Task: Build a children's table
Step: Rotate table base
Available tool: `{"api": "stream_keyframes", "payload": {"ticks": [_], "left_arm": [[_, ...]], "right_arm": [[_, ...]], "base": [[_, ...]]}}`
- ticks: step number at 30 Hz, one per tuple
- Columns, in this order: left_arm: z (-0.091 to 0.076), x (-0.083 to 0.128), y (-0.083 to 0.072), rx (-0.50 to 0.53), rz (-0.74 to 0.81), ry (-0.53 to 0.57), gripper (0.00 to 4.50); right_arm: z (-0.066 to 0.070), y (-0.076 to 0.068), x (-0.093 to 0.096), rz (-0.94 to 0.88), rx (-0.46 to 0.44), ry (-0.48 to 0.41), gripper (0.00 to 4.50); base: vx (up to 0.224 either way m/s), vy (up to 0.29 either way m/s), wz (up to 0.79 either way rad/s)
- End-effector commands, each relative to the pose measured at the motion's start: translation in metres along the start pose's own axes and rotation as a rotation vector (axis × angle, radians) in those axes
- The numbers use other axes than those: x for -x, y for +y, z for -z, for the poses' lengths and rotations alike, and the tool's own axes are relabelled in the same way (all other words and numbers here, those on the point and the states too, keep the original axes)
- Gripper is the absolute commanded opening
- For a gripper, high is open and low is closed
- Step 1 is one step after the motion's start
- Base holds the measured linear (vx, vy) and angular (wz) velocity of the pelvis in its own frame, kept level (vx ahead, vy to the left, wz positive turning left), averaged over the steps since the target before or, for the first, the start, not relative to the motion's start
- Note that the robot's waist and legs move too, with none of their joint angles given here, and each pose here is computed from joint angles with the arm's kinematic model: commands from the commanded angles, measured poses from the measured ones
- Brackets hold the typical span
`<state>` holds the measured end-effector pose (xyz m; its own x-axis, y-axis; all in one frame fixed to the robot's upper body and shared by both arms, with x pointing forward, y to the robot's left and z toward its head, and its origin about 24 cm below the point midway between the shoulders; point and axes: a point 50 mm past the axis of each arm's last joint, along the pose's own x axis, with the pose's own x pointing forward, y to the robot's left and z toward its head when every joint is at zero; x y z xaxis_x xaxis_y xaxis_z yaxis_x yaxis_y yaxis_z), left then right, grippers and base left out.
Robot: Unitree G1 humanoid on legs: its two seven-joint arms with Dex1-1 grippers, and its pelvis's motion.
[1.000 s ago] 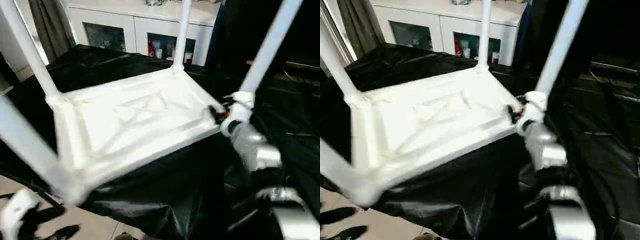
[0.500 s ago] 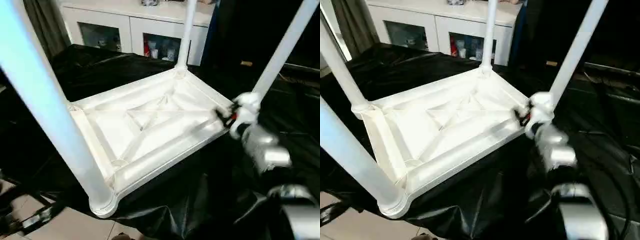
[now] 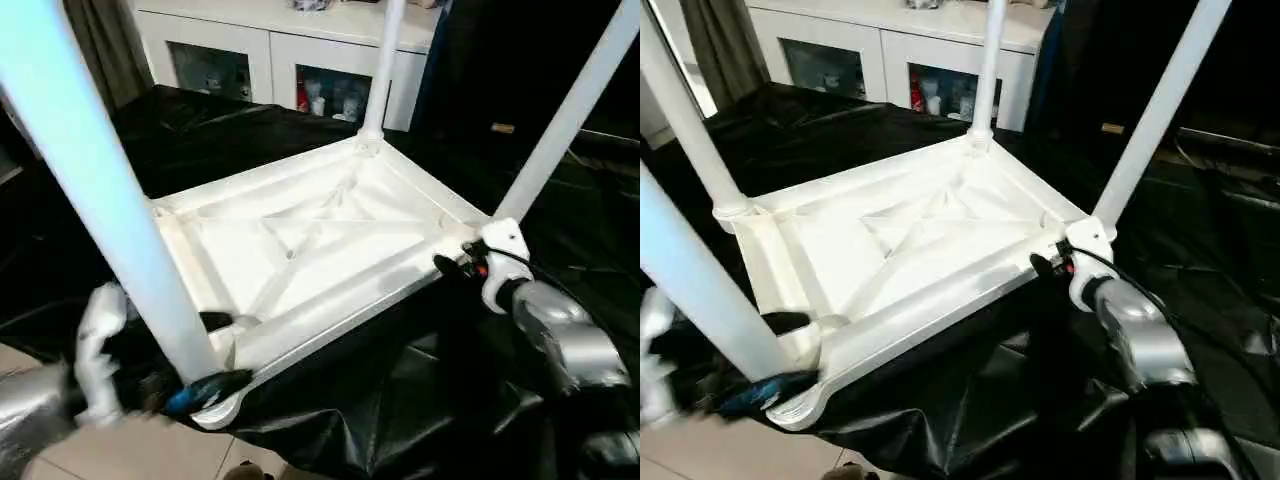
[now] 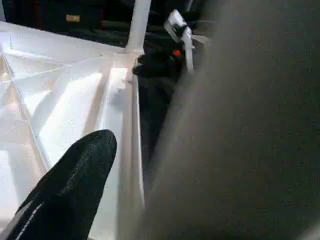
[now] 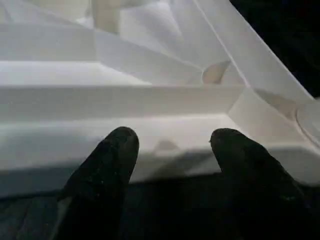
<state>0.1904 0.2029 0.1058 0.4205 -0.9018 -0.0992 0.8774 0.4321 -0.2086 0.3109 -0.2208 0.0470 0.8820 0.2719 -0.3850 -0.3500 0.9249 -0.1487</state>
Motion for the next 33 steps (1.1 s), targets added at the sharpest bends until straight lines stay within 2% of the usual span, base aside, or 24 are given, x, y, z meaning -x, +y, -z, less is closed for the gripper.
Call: {"api": "stream_keyframes", "payload": {"ticks": [1, 5, 7, 12, 15, 16, 19, 20, 22, 23, 24, 25, 26, 27, 33], "left_arm": [[-0.002, -0.013, -0.001, -0.004, 0.038, -0.012, 4.48], [-0.008, -0.034, 0.001, -0.019, 0.089, -0.052, 4.48], [-0.011, -0.05, 0.002, -0.035, 0.131, -0.074, 4.48], [-0.012, -0.065, 0.002, -0.033, 0.176, -0.088, 4.48], [-0.012, -0.073, -0.001, -0.031, 0.218, -0.087, 4.48], [-0.012, -0.078, -0.003, -0.026, 0.238, -0.091, 4.48], [-0.014, -0.091, -0.007, -0.02, 0.282, -0.097, 4.48], [-0.014, -0.091, -0.007, -0.02, 0.282, -0.097, 4.48], [-0.015, -0.106, -0.01, -0.021, 0.323, -0.1, 4.48], [-0.015, -0.106, -0.01, -0.021, 0.323, -0.1, 4.48], [-0.016, -0.118, -0.014, -0.02, 0.357, -0.101, 4.48], [-0.016, -0.118, -0.014, -0.02, 0.357, -0.101, 4.48], [-0.016, -0.127, -0.015, -0.022, 0.372, -0.104, 4.48], [-0.016, -0.132, -0.015, -0.023, 0.383, -0.108, 4.48], [-0.016, -0.153, -0.013, -0.041, 0.396, -0.116, 4.48]], "right_arm": [[0.003, -0.004, 0.004, 0.041, -0.013, 0.026, 2.84], [0.001, -0.016, 0.009, 0.148, -0.042, 0.02, 2.84], [0.006, -0.028, 0.013, 0.243, -0.023, 0.083, 2.84], [0.006, -0.036, 0.014, 0.312, -0.021, 0.102, 2.84], [0.008, -0.031, 0.009, 0.282, -0.035, 0.108, 2.84], [0.009, -0.021, 0.002, 0.216, -0.067, 0.099, 2.84], [0.01, 0.007, -0.017, 0.069, -0.087, 0.085, 2.84], [0.01, 0.007, -0.017, 0.069, -0.087, 0.085, 2.84], [0.005, 0.034, -0.034, -0.038, -0.096, 0.063, 2.84], [0.005, 0.034, -0.034, -0.038, -0.096, 0.063, 2.84], [-0.003, 0.057, -0.047, -0.117, -0.096, 0.042, 2.84], [-0.003, 0.057, -0.047, -0.117, -0.096, 0.042, 2.84], [-0.011, 0.074, -0.055, -0.175, -0.087, 0.019, 2.84], [-0.015, 0.084, -0.058, -0.212, -0.084, 0.005, 2.84], [-0.02, 0.1, -0.065, -0.253, -0.065, -0.013, 2.84]], "base": [[0.0, 0.0, 0.0], [0.0, 0.0, 0.0], [0.0, 0.0, 0.0], [0.0, 0.0, 0.0], [0.0, 0.0, 0.0], [0.0, 0.0, 0.0], [0.0, 0.0, 0.0], [0.0, 0.0, 0.0], [0.0, 0.0, 0.0], [0.0, 0.0, 0.0], [0.0, 0.0, 0.0], [0.0, 0.0, 0.0], [0.0, 0.0, 0.0], [0.0, 0.0, 0.0], [0.0, 0.0, 0.0]]}}
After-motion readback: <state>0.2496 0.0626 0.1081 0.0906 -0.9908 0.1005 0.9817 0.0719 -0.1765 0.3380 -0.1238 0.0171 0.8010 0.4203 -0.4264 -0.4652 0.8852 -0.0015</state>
